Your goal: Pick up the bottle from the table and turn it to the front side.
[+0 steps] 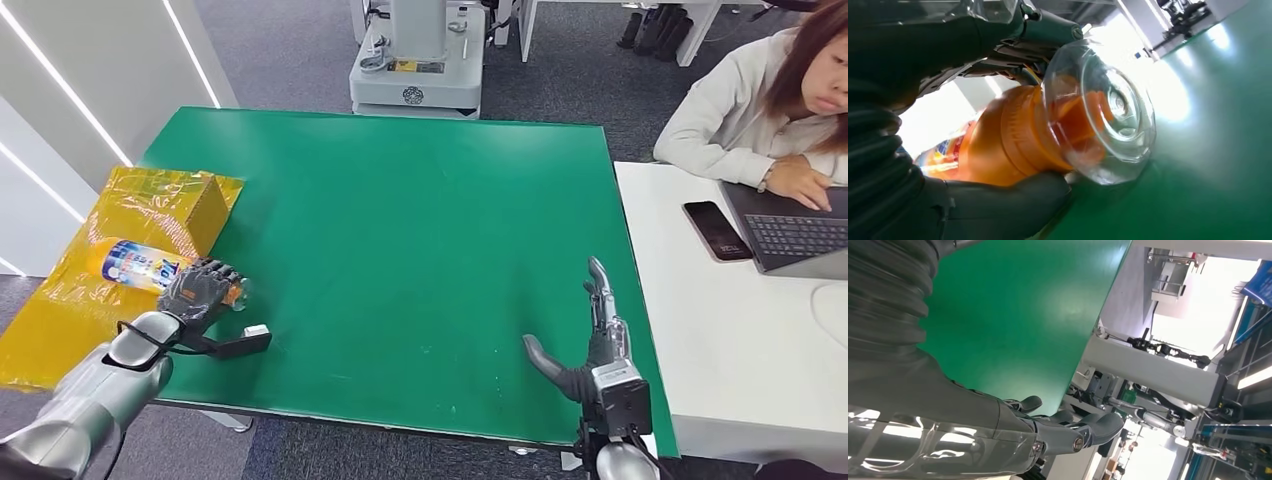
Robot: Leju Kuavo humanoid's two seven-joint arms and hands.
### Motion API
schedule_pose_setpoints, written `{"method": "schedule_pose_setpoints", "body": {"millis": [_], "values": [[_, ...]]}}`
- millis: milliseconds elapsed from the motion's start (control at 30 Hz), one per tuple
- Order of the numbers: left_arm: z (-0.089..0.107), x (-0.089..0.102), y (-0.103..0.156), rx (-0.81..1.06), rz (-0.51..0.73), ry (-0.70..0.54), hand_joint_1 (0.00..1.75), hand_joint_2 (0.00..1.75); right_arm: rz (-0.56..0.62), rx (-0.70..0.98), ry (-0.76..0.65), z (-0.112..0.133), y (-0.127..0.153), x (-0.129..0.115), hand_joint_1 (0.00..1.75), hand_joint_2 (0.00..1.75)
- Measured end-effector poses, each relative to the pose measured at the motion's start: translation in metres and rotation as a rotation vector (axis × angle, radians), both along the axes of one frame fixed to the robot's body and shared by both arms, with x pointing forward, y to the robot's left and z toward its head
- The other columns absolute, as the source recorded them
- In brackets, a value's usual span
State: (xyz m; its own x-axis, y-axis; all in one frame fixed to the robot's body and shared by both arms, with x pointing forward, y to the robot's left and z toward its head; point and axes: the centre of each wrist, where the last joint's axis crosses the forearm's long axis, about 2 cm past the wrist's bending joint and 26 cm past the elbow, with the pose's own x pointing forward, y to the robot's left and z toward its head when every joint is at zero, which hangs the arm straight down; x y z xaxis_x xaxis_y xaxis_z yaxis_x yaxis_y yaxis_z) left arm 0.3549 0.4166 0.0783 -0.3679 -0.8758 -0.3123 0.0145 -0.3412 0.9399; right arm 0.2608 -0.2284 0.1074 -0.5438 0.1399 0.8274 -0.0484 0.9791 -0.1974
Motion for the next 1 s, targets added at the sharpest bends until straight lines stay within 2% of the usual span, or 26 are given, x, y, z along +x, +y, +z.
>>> {"method": "schedule_pose_setpoints", "body": {"millis": [167, 300, 333, 433, 467, 700, 1000], "values": [[-0.001, 0.007, -0.026, -0.114, -0.011, 0.030, 1.75, 1.75, -0.005, 0.003, 0.000, 0.000, 0.002, 0.002, 0.00, 1.75], [0.000, 0.012, -0.044, -0.230, 0.033, 0.090, 1.75, 1.75, -0.003, 0.003, -0.005, 0.002, 0.005, 0.003, 0.00, 1.75], [0.001, 0.014, -0.048, -0.249, 0.045, 0.103, 1.69, 1.75, 0.000, 0.003, -0.006, 0.003, 0.007, 0.004, 0.00, 1.75], [0.007, 0.020, -0.057, -0.276, 0.078, 0.131, 0.38, 1.75, 0.011, 0.003, -0.010, 0.005, 0.010, 0.007, 0.00, 1.75], [0.008, 0.022, -0.059, -0.283, 0.087, 0.137, 0.00, 1.75, 0.015, 0.002, -0.010, 0.005, 0.011, 0.008, 0.00, 1.75], [0.017, 0.033, -0.071, -0.309, 0.114, 0.102, 0.00, 1.75, 0.032, -0.008, -0.003, 0.009, 0.017, 0.011, 0.00, 1.75], [0.016, 0.035, -0.079, -0.349, 0.119, 0.061, 0.00, 1.75, 0.041, -0.014, 0.007, 0.008, 0.017, 0.011, 0.00, 1.75]]}}
